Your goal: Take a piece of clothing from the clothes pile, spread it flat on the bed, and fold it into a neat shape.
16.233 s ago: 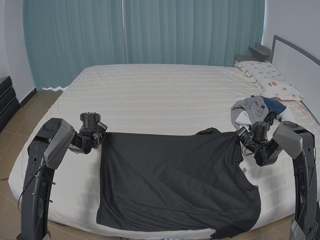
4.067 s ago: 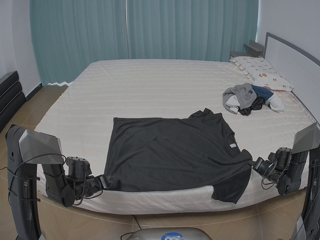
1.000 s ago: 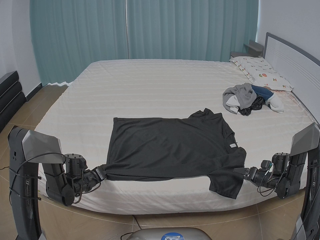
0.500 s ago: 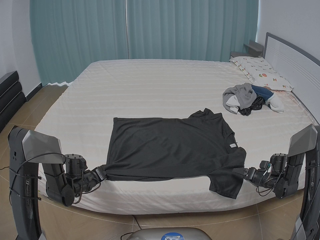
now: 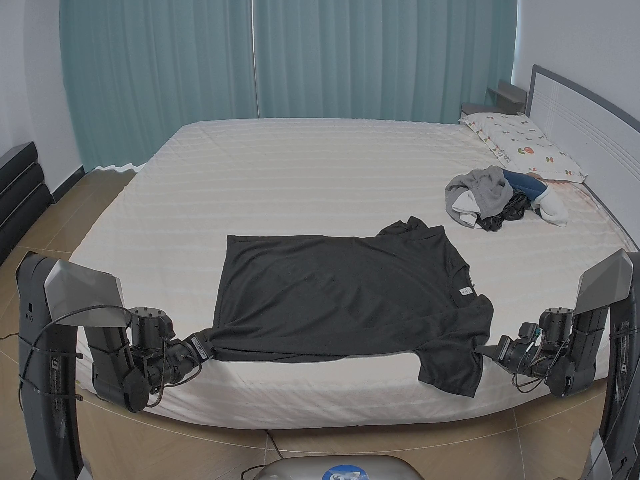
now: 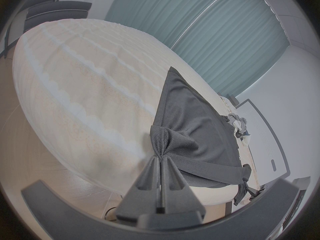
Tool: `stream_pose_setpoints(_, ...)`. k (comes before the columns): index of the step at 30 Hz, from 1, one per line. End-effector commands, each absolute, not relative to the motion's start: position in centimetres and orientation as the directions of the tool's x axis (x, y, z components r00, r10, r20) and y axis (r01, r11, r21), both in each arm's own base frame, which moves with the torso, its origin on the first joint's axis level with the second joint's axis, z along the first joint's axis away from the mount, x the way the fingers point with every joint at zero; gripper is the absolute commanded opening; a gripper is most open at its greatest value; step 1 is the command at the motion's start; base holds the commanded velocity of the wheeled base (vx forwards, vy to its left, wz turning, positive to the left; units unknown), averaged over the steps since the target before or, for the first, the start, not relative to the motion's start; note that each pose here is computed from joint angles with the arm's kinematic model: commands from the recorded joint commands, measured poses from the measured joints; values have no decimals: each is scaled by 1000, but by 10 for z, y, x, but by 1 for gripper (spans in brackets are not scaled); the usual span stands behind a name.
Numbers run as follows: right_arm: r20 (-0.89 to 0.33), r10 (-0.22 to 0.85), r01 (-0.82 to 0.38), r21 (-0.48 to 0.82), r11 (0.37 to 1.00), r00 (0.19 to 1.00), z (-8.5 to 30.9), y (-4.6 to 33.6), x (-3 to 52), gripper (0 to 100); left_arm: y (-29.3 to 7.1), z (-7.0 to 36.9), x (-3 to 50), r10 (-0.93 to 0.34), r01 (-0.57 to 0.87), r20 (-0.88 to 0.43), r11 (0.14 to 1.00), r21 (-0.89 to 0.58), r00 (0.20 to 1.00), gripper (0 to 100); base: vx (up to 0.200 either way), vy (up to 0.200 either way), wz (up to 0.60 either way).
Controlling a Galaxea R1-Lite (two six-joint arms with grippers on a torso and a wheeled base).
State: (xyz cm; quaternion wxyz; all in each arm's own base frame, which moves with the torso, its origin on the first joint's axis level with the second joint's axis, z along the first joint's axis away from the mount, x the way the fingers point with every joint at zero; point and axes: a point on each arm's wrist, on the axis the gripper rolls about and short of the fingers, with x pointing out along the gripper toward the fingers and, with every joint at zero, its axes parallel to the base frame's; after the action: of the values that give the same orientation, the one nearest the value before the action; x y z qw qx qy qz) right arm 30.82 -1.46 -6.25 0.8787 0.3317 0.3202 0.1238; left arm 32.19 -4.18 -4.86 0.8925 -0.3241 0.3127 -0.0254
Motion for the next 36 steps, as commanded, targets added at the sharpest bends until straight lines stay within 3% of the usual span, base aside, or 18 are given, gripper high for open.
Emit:
stream_pose_setpoints(1, -481, 428, -3, 662, 749, 765, -61, -16, 306, 0, -42, -48, 322, -248, -157, -540, 788, -595, 804, 0, 0, 0, 0)
stream_pose_setpoints(9, -474, 406, -1, 649, 761, 781, -30, -21, 282, 0, -36, -45, 324, -236, -167, -529, 778, -606, 815, 0, 0, 0, 0)
stream_pose_setpoints(22, -550, 410, -84, 522, 849, 727, -25, -18, 243, 0, -31, -36, 318, -222, -168, -523, 784, -598, 823, 0, 0, 0, 0)
stream_pose_setpoints(36, -614, 423, -140, 455, 879, 666, -21, -12, 210, 0, -28, -37, 295, -175, -143, -576, 875, -463, 798, 0, 0, 0, 0)
